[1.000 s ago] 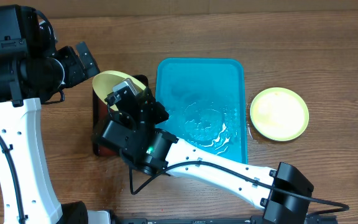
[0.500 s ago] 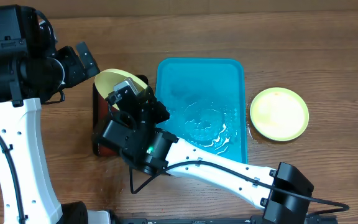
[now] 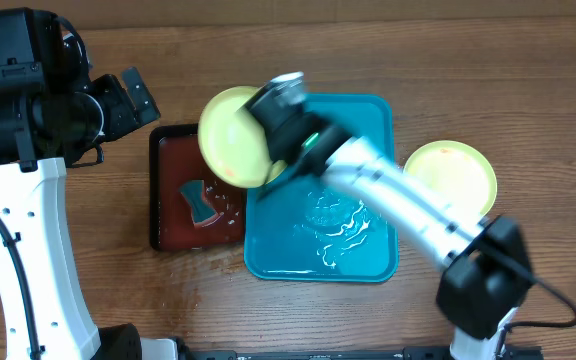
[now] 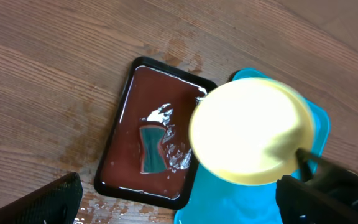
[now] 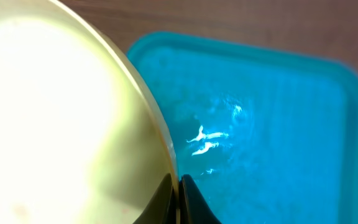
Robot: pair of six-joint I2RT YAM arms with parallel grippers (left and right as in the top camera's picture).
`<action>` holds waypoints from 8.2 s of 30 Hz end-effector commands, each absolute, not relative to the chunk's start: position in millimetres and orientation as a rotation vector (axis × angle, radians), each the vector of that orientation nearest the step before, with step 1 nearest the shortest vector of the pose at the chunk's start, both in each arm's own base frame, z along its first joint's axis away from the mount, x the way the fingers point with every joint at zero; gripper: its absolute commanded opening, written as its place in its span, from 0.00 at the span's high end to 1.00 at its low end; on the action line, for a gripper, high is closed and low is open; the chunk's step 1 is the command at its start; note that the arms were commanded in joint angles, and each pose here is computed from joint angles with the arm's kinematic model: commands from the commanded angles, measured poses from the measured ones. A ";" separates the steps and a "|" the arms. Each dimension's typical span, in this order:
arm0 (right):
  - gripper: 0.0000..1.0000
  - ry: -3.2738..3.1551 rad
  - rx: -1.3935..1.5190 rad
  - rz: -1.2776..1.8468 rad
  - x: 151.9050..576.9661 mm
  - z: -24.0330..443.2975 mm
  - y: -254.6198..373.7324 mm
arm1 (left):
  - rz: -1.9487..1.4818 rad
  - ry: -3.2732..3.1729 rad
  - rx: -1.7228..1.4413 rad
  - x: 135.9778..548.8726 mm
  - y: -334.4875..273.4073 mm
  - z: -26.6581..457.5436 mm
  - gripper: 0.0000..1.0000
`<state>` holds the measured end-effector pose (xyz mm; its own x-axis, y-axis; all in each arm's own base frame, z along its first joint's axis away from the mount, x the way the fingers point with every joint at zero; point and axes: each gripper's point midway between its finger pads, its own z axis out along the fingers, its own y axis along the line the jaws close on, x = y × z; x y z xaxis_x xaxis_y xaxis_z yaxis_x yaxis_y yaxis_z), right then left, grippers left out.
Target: Clean dirty plates on tray and stack at the side
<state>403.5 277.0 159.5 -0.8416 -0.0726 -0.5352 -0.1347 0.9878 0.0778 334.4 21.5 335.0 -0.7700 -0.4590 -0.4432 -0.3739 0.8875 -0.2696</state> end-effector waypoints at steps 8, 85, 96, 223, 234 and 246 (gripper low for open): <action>0.96 2.666 0.574 0.357 398.3 232.1 58.5 | -0.210 2.534 -0.603 336.4 25.8 336.9 0.00; 0.00 1.735 0.067 0.386 220.6 223.2 41.6 | -0.210 2.534 -0.603 336.4 25.8 336.9 0.00; 0.00 1.658 0.049 0.398 232.3 185.8 44.3 | -0.210 2.534 -0.603 336.4 25.8 336.9 0.00; 0.00 1.592 0.040 0.398 241.9 173.5 44.8 | -0.216 1.633 -0.240 246.2 0.6 156.3 0.00; 0.00 1.592 0.040 0.398 241.9 173.5 44.8 | -0.216 1.633 -0.240 246.2 0.6 156.3 0.00; 0.00 1.592 0.040 0.398 241.9 173.5 44.8 | -0.216 1.633 -0.240 246.2 0.6 156.3 0.00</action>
<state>241.9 44.7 175.4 -0.0728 0.2677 -0.9608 -0.2134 0.9368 0.2772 246.4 -3.8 155.6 -0.0842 -0.3005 -0.9501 -0.0086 0.9536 -0.3008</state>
